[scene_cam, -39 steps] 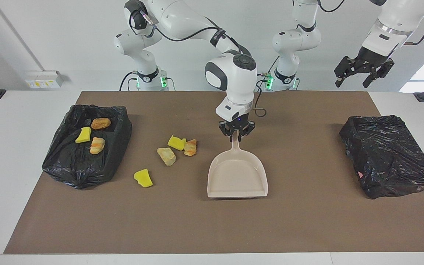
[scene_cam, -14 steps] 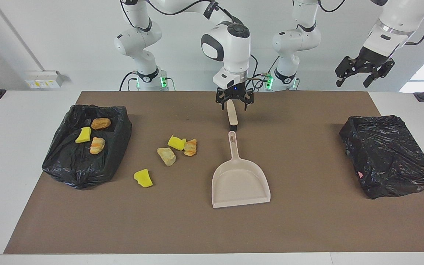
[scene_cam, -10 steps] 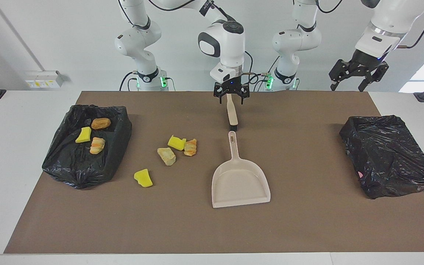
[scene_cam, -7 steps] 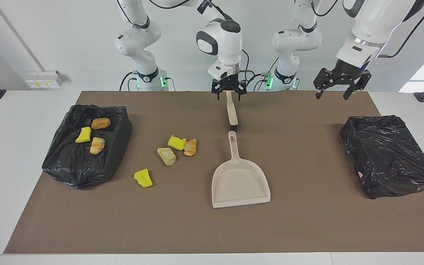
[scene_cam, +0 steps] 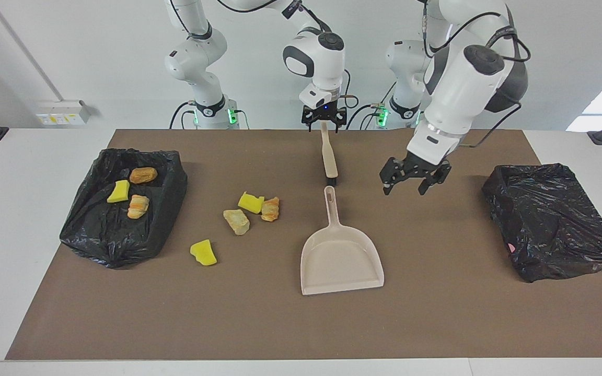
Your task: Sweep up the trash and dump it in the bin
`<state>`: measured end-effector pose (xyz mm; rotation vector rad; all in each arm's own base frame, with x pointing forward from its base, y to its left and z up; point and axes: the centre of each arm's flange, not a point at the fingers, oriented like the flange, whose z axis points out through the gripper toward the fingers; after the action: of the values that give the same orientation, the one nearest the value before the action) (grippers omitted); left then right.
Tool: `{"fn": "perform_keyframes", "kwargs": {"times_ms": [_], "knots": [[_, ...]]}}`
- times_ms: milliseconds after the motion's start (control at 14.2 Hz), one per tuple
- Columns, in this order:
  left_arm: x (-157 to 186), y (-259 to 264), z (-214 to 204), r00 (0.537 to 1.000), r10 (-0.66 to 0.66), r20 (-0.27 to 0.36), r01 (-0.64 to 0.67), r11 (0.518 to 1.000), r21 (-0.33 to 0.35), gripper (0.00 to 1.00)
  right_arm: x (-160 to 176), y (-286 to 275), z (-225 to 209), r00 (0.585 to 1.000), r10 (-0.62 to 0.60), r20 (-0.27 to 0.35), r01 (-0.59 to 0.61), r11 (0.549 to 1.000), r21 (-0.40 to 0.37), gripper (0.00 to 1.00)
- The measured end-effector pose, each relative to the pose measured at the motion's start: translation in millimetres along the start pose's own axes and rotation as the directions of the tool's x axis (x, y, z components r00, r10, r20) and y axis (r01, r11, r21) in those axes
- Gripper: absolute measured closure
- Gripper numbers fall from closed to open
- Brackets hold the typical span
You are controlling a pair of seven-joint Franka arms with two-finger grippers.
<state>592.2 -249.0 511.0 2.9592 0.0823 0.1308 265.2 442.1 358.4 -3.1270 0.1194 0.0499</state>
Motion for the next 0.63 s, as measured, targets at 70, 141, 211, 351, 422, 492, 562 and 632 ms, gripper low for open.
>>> {"fn": "perform_keyframes", "kwargs": {"times_ms": [70, 141, 211, 351, 422, 492, 562, 632], "knots": [[-4.2, 17.7, 23.5, 1.0, 0.009, 0.019, -0.009, 1.0, -0.002, 0.0, -3.5, -1.2, 5.1, 1.0, -0.004, 0.0, 0.004, 1.0, 0.003, 0.07], [-9.5, 33.6, 46.5, 0.999, 0.023, 0.041, -0.023, 1.0, -0.001, 0.0, -7.9, -3.4, 10.3, 1.0, -0.011, 0.002, 0.011, 1.0, 0.002, 0.07], [-15.2, 46.6, 67.6, 0.997, 0.036, 0.063, -0.036, 0.999, 0.002, 0.0, -11.9, -5.7, 15.0, 1.0, -0.014, 0.005, 0.014, 1.0, -0.002, 0.13], [-24.5, 58.7, 92.2, 0.994, 0.053, 0.098, -0.055, 0.998, 0.011, 0.0, -14.4, -7.1, 20.9, 1.0, -0.017, 0.011, 0.018, 1.0, -0.01, 0.17], [-30.5, 62.7, 100.0, 0.992, 0.062, 0.112, -0.065, 0.998, 0.016, 0.0, -14.2, -7.1, 21.9, 1.0, -0.017, 0.012, 0.017, 1.0, -0.012, 0.3], [-35.4, 65.1, 105.1, 0.99, 0.068, 0.12, -0.071, 0.997, 0.02, 0.0, -14.1, -7.1, 22.0, 1.0, -0.016, 0.013, 0.016, 1.0, -0.012, 0.44], [-38.5, 66.2, 108.9, 0.989, 0.072, 0.126, -0.075, 0.997, 0.023, 0.0, -14.0, -7.3, 21.7, 1.0, -0.016, 0.012, 0.016, 1.0, -0.011, 0.55], [-40.7, 66.6, 111.7, 0.989, 0.073, 0.13, -0.077, 0.997, 0.025, 0.0, -13.9, -7.4, 21.6, 1.0, -0.016, 0.012, 0.016, 1.0, -0.011, 0.65]]}}
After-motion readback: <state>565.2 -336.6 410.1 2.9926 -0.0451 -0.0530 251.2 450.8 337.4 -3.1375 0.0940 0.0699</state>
